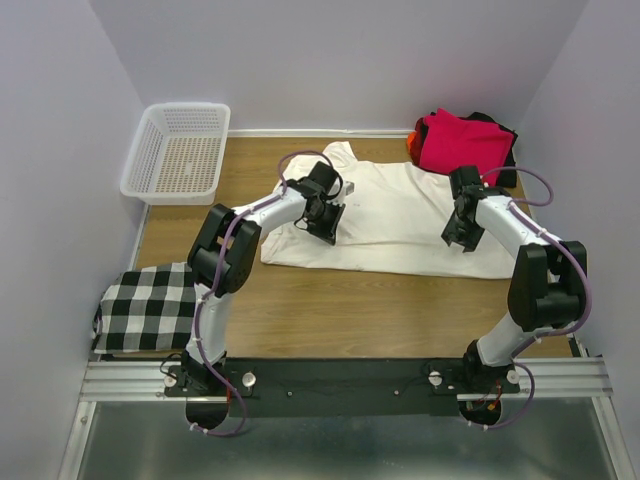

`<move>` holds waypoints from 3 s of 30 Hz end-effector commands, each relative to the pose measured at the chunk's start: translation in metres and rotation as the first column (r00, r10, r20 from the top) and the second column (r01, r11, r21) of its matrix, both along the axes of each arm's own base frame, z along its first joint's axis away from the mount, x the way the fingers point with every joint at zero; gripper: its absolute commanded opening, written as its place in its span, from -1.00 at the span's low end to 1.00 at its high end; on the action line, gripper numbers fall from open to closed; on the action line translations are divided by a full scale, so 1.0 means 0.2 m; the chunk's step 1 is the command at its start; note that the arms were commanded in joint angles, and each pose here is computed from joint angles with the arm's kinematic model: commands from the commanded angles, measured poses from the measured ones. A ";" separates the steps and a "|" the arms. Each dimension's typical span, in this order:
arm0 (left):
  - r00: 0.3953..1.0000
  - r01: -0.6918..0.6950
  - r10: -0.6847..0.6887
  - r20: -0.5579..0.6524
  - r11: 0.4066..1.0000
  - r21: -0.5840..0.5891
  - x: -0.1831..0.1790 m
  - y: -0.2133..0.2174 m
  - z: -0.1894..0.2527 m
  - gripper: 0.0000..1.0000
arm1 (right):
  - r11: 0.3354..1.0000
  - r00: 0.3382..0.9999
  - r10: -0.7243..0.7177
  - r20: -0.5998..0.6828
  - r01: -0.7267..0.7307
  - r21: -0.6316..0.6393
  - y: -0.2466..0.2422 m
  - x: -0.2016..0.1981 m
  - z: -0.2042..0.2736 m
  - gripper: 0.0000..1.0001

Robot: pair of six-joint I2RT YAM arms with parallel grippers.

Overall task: Fold and stack the t-shirts
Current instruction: Fold the flattened tshirt in 1/3 of the way

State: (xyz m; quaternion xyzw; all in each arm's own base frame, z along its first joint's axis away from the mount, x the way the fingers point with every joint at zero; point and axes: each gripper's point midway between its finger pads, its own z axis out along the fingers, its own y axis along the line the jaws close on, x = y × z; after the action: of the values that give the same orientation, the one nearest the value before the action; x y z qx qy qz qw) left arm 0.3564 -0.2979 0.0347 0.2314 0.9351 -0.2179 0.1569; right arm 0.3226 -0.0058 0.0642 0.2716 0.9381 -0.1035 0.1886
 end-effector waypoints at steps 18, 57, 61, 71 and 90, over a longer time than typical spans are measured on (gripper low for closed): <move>0.976 0.041 -0.039 0.213 0.999 -0.004 0.32 -0.19 0.29 -1.00 | 1.000 1.000 -0.022 -0.004 0.022 -0.008 0.00 0.01 -0.02 -0.06; 0.801 -0.149 0.088 0.592 0.987 0.055 0.64 -0.07 0.62 0.89 | 1.000 0.999 0.001 -0.033 0.000 0.010 0.02 0.02 -0.06 -0.08; 0.886 -0.162 0.076 0.458 0.975 0.152 0.46 0.05 0.42 0.90 | 1.000 0.999 0.004 -0.033 -0.004 0.000 0.01 0.04 -0.07 -0.07; 0.965 -0.207 0.174 0.197 0.965 0.163 0.17 0.22 0.17 0.89 | 1.000 0.998 0.019 -0.055 -0.019 -0.002 0.01 0.08 -0.12 -0.07; 0.929 -0.347 0.371 0.016 0.852 0.391 -0.12 0.75 -0.03 0.90 | 0.996 0.979 0.059 -0.196 -0.046 0.070 0.08 -0.02 -0.34 -0.07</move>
State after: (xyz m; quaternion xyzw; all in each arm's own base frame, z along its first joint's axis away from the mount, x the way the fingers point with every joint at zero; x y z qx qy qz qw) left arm 0.3643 -0.1935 0.0263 0.1127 0.9785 -0.0472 0.1662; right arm 0.3375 0.0006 0.0200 0.2491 0.9531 -0.1075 0.1344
